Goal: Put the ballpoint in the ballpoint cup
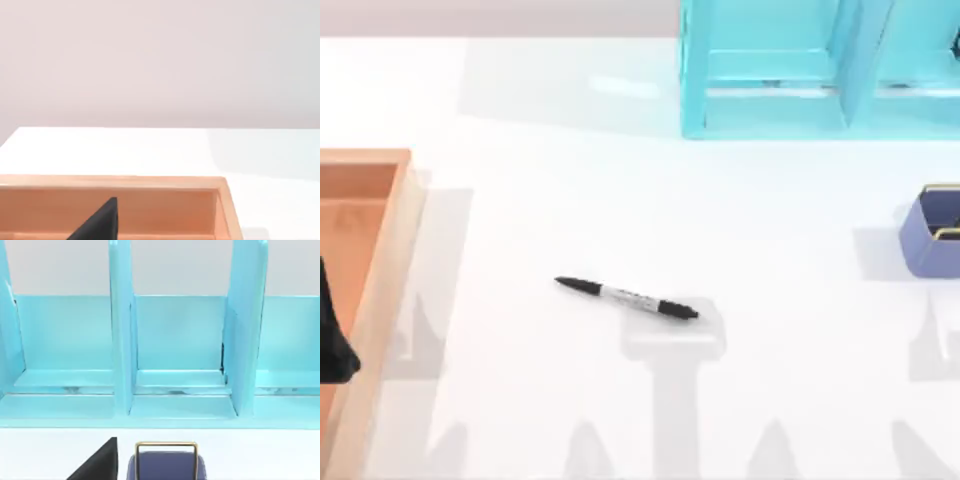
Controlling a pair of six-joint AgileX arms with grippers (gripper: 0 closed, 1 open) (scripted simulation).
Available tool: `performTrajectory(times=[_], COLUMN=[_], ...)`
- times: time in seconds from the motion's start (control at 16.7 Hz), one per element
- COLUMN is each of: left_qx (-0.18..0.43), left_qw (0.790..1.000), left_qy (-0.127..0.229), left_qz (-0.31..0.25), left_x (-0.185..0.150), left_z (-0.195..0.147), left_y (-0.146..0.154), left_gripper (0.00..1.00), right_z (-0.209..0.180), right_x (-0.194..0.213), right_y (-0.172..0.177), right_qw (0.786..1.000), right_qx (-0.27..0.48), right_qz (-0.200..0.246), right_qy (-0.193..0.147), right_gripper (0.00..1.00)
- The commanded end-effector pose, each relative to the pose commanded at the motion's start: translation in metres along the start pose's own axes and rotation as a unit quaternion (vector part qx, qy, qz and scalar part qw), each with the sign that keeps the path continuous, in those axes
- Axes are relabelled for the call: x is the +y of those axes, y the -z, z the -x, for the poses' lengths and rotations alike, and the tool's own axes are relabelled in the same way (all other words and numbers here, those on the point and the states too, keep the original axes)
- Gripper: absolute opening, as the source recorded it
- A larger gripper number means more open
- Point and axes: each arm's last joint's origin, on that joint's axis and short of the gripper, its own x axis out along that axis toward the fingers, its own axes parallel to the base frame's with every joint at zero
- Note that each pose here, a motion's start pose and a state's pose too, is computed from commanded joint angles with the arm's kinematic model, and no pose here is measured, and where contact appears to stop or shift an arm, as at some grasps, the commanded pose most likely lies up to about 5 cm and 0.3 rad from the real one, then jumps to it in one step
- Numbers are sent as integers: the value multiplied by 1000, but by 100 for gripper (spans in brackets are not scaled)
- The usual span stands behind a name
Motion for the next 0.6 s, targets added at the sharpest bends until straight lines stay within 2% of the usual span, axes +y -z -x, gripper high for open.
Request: performTrajectory(times=[0.18,0.3,0.6], left_qx=[0,0,0], left_qw=[1000,1000,1000], left_qy=[0,0,0], left_qz=[0,0,0], left_x=[0,0,0], left_z=[0,0,0], left_y=[0,0,0], left_gripper=[100,100,100], right_z=[0,-1,-14], right_x=[0,3,17], right_y=[-1,-7,-43], right_qw=[1000,1000,987], right_qx=[3,20,120], right_qz=[1,9,58], right_qy=[-2,-16,-91], right_gripper=[100,100,100])
